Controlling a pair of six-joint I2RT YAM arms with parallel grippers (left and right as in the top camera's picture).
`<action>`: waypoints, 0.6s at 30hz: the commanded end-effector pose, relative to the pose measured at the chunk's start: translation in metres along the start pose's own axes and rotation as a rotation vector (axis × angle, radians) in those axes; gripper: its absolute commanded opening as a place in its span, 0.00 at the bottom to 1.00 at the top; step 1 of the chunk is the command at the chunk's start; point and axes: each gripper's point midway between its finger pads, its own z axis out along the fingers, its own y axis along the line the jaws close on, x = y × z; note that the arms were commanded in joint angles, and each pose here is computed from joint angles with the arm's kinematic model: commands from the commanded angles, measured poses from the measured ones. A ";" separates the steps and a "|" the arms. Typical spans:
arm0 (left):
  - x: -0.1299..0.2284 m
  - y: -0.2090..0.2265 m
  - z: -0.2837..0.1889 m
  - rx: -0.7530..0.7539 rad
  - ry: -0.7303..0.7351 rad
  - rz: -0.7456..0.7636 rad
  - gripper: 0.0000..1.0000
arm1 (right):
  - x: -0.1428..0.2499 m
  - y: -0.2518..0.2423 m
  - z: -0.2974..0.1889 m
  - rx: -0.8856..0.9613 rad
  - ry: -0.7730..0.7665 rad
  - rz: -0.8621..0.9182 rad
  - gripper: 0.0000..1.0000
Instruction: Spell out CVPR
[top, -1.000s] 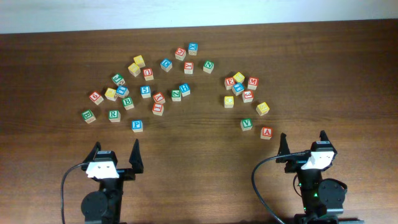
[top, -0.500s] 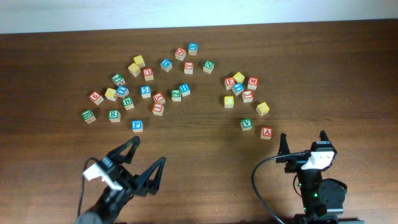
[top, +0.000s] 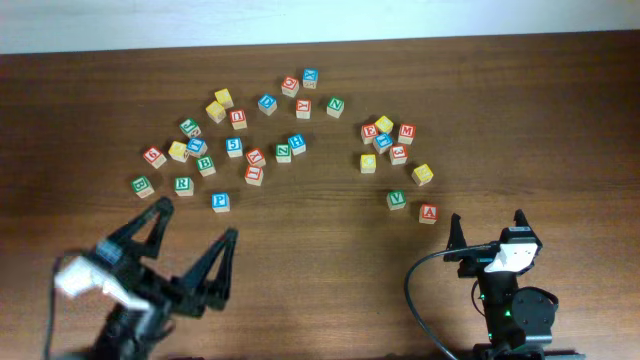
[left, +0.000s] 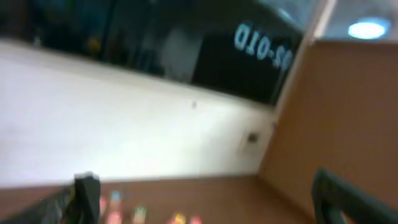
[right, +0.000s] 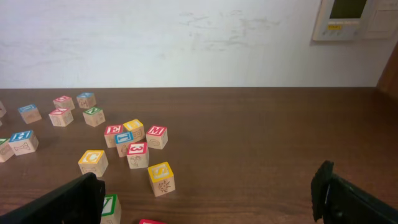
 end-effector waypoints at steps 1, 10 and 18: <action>-0.001 -0.023 0.023 0.134 0.233 0.030 0.99 | 0.003 -0.002 0.000 0.011 0.002 -0.005 0.98; 0.053 0.029 0.059 0.005 0.472 -0.162 0.99 | 0.003 -0.002 0.000 0.011 0.002 -0.005 0.98; 0.130 0.118 0.051 -0.460 0.851 -0.318 0.99 | 0.003 -0.002 0.000 0.011 0.002 -0.005 0.98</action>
